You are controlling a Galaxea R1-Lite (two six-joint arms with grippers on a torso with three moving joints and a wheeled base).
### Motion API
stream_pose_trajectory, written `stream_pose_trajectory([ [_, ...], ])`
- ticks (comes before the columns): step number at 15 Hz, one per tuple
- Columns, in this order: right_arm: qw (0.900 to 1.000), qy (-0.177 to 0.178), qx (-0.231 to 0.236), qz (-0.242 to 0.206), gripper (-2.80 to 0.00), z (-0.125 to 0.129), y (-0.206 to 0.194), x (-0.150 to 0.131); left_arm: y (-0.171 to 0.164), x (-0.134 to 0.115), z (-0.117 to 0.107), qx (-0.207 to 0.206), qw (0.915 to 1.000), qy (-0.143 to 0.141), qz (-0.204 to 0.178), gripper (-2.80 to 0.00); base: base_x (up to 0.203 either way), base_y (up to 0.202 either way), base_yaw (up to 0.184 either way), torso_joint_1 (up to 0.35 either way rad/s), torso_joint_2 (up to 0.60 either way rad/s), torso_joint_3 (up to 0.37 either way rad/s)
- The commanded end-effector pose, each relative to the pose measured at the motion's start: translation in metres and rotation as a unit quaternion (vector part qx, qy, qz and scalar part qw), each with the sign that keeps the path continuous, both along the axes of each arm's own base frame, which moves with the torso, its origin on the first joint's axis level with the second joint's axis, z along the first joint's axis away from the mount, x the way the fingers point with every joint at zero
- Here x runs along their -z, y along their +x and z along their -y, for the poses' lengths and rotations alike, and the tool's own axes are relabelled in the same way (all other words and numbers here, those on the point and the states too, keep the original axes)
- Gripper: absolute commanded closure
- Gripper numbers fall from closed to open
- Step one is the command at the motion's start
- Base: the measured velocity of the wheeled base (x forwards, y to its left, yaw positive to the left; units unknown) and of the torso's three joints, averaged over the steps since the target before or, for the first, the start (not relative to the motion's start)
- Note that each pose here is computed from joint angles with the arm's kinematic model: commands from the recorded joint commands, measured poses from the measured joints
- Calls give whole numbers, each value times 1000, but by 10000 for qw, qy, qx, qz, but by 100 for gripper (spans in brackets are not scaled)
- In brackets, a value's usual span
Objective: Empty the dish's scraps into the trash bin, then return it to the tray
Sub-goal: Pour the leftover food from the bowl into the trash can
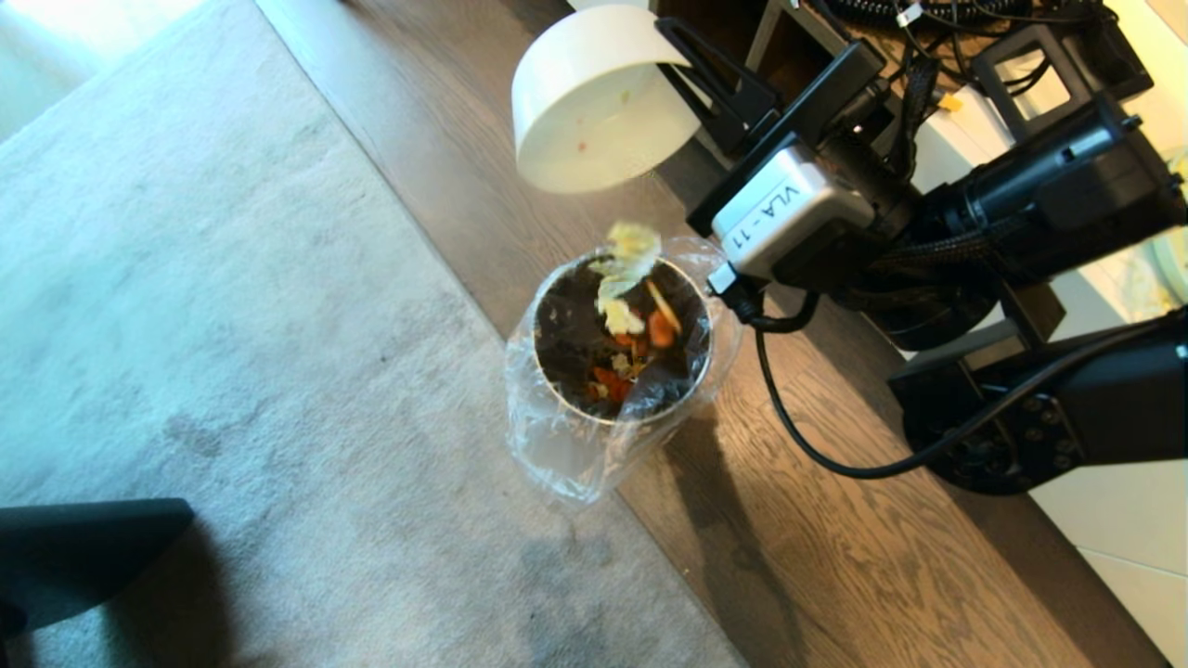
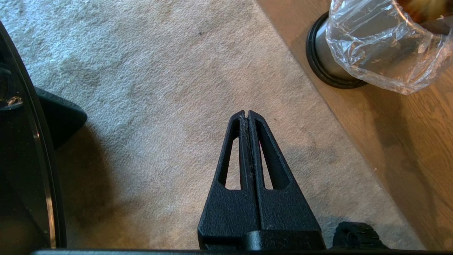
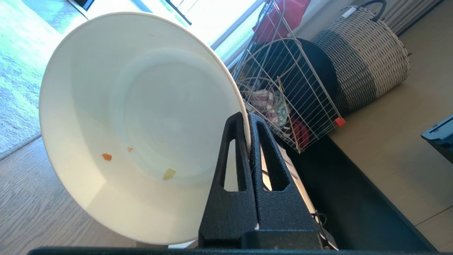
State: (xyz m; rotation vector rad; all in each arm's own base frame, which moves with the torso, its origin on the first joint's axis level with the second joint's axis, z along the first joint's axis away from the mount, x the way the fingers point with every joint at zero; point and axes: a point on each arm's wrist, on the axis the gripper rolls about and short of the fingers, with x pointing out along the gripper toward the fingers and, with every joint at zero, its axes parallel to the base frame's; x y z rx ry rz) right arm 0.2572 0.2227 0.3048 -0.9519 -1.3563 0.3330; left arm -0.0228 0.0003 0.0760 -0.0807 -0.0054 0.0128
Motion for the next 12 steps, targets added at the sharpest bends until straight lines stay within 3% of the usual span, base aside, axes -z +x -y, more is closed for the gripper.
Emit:
stream_pose_trajectory([
  [1,9997,119,13,190,0,1,-2,-2,0,0,0,1,10000,-3,6,0,0,0,0,0,0,0],
  [9,9999,72,-35,76,0,-1,-1,4,0,0,0,4,10000,-3,6,0,0,0,0,0,0,0],
  [12,9979,143,-241,-576,0,4,-4,14,0,0,0,-4,10000,-3,6,0,0,0,0,0,0,0],
])
